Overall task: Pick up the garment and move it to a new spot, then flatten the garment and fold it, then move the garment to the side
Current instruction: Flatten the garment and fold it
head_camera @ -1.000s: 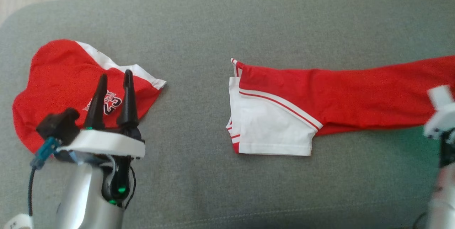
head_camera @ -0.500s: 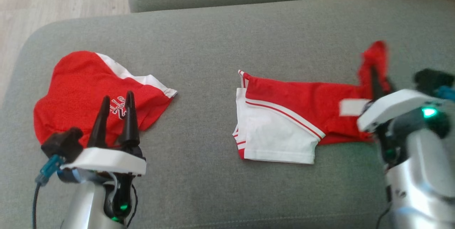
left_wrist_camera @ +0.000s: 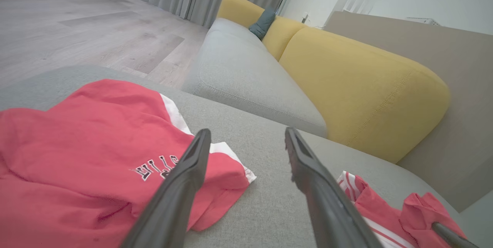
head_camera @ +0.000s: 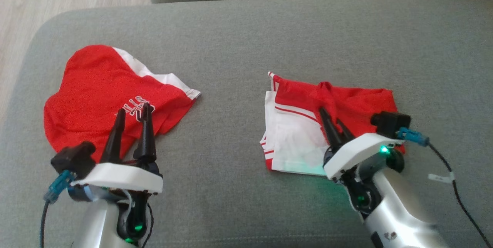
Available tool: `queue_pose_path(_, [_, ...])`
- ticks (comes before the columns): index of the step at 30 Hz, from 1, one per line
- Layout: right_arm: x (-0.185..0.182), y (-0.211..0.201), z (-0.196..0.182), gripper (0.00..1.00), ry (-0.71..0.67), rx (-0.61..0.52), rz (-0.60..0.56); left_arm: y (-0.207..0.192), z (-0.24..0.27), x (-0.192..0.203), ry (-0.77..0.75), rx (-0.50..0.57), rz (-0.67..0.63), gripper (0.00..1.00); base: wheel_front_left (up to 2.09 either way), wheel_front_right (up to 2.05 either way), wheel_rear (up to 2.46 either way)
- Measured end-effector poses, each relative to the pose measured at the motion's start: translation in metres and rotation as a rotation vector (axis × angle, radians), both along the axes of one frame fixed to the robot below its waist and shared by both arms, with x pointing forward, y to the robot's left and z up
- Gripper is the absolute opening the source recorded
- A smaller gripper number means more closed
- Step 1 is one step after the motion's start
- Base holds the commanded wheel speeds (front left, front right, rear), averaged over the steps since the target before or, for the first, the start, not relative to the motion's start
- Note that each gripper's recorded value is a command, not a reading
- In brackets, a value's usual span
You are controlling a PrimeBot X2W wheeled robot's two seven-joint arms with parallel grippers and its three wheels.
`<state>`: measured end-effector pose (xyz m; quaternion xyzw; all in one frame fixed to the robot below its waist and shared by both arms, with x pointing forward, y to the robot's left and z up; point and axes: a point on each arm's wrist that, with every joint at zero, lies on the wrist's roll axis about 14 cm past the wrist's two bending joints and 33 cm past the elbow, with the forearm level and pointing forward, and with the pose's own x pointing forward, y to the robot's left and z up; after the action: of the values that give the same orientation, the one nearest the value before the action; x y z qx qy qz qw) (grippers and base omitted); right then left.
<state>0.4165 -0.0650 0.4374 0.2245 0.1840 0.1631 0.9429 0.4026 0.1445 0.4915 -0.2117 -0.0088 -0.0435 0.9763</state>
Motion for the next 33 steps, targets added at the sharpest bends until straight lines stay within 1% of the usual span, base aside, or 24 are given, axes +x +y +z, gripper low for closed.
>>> queue_pose_path(3, [0.002, 0.012, -0.006, 0.0, 0.004, 0.017, 0.02, 0.004, -0.006, -0.001, 0.017, 0.002, 0.011, 1.0, 0.0, 0.0, 0.0])
queue_pose_path(8, [0.015, 0.028, 0.0, 0.0, -0.033, 0.048, 0.036, 0.008, -0.01, -0.002, 0.03, 0.002, 0.022, 1.0, 0.0, 0.0, 0.0])
queue_pose_path(13, [0.013, 0.044, -0.007, 0.0, -0.019, 0.033, 0.089, 0.009, -0.008, 0.0, 0.024, -0.001, 0.026, 1.0, 0.0, 0.0, 0.0])
queue_pose_path(14, [0.01, 0.047, -0.01, 0.35, -0.015, 0.014, 0.111, 0.01, -0.007, 0.0, 0.023, -0.001, 0.026, 1.0, 0.0, 0.0, 0.0])
queue_pose_path(15, [0.008, 0.049, -0.013, 1.0, -0.011, 0.004, 0.122, 0.009, -0.007, 0.0, 0.024, -0.001, 0.026, 1.0, 0.0, 0.0, 0.0])
queue_pose_path(19, [-0.003, 0.065, -0.012, 1.0, -0.018, 0.004, 0.186, 0.009, -0.009, -0.001, 0.031, 0.001, 0.025, 1.0, 0.0, 0.0, 0.0])
queue_pose_path(24, [-0.024, 0.099, 0.0, 1.0, -0.019, 0.064, 0.305, 0.006, -0.009, -0.001, 0.029, 0.0, 0.017, 1.0, 0.0, 0.0, 0.0])
queue_pose_path(25, [-0.027, 0.102, 0.001, 1.0, -0.015, 0.073, 0.312, 0.006, -0.008, -0.001, 0.028, 0.0, 0.015, 1.0, 0.0, 0.0, 0.0])
queue_pose_path(28, [-0.026, 0.099, 0.003, 1.0, -0.009, 0.081, 0.298, 0.003, -0.007, 0.0, 0.024, -0.001, 0.007, 1.0, 0.0, 0.0, 0.0])
queue_pose_path(33, [-0.002, 0.08, 0.018, 1.0, -0.079, 0.035, 0.241, -0.001, -0.003, 0.002, 0.013, -0.004, -0.001, 1.0, 0.0, 0.0, 0.0])
